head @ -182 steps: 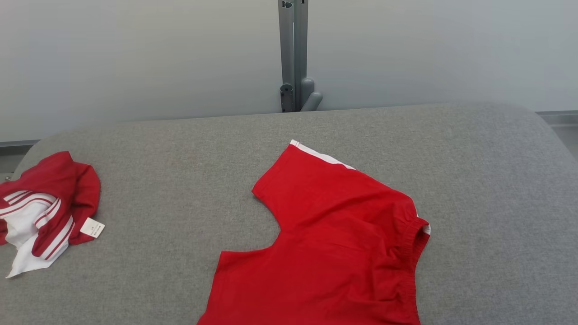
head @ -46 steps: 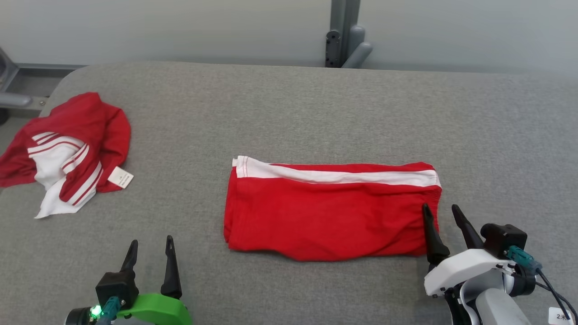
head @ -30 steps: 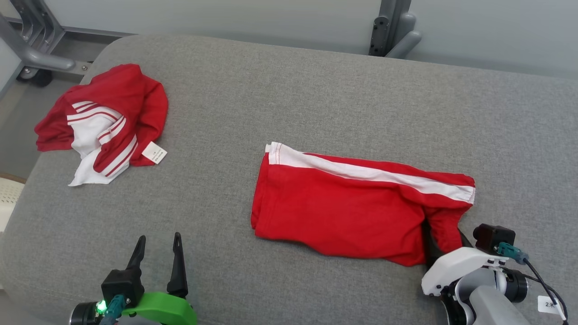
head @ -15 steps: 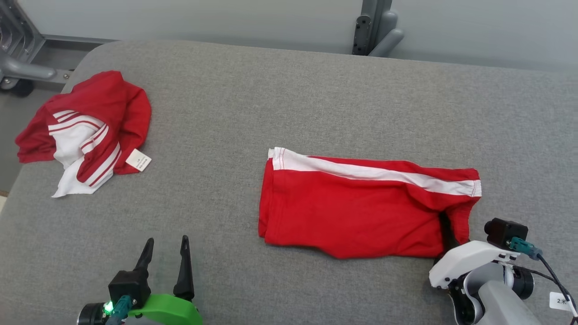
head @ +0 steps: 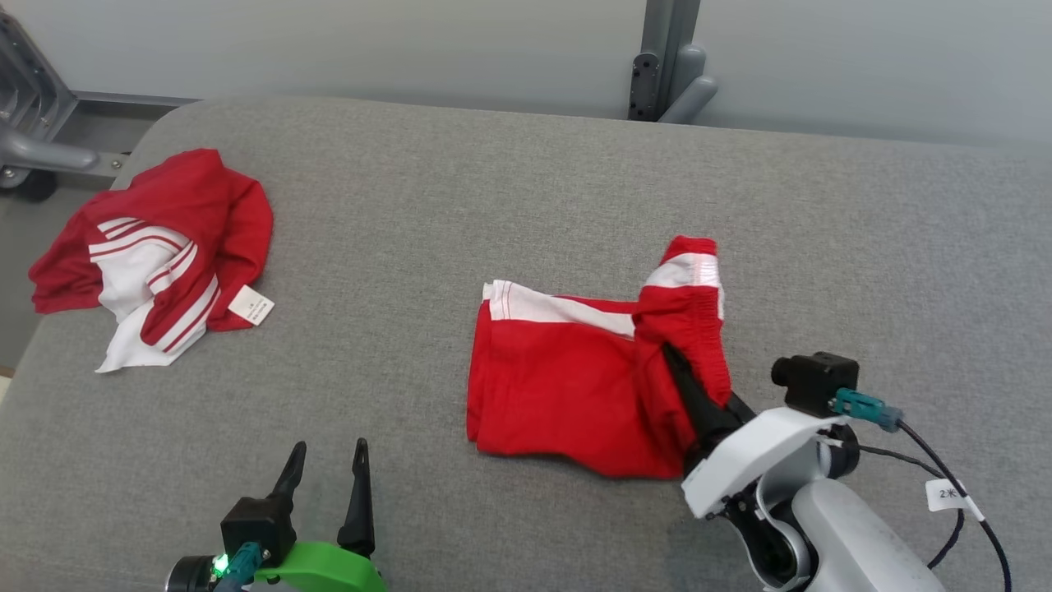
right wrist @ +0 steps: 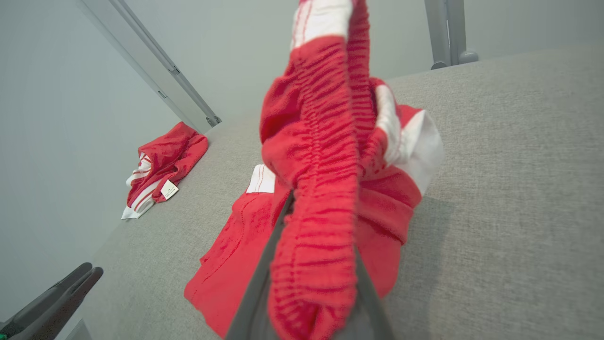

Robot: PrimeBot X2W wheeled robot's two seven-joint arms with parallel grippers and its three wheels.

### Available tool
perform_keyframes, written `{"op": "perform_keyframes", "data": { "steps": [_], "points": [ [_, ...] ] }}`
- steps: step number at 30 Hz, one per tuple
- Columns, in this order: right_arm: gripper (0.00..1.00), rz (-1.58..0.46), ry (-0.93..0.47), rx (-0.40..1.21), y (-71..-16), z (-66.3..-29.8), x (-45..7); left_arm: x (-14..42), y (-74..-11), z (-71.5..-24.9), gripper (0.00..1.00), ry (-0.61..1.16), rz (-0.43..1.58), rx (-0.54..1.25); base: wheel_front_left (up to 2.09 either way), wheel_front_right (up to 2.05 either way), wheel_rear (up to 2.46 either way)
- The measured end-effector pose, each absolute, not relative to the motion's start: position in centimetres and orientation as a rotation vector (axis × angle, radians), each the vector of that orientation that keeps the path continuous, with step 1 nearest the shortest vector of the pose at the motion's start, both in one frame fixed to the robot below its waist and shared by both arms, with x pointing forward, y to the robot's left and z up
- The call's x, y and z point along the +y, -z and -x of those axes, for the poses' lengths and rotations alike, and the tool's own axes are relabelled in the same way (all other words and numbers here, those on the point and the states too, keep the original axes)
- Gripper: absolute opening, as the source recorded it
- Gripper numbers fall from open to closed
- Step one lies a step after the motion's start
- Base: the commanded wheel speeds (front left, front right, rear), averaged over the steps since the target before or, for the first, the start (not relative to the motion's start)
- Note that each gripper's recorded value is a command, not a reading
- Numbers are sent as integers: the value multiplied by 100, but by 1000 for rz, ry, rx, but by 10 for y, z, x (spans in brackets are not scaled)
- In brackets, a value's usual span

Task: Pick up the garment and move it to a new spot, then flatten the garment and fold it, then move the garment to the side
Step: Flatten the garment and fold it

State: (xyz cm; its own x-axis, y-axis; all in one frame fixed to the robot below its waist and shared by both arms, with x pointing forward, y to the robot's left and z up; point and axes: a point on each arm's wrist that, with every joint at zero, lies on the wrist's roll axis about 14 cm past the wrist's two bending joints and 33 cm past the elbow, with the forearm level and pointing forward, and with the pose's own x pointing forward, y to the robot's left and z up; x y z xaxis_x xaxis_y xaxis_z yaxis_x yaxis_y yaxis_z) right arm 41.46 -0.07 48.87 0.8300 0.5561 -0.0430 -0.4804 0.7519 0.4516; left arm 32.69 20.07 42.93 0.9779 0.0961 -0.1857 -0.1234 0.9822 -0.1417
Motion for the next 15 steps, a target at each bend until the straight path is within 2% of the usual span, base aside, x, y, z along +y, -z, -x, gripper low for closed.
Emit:
{"op": "perform_keyframes", "data": {
  "steps": [4,13,15],
  "points": [
    [0,-427,-683,220,-492,-403,34,206,-430,-322,100,-136,163,175,0,0,0],
    [0,-329,-790,290,-474,-403,78,227,-431,-303,100,-225,176,172,0,0,0],
    [67,-311,-807,300,-469,-405,87,235,-431,-296,100,-256,176,173,0,0,0]
  ]
}}
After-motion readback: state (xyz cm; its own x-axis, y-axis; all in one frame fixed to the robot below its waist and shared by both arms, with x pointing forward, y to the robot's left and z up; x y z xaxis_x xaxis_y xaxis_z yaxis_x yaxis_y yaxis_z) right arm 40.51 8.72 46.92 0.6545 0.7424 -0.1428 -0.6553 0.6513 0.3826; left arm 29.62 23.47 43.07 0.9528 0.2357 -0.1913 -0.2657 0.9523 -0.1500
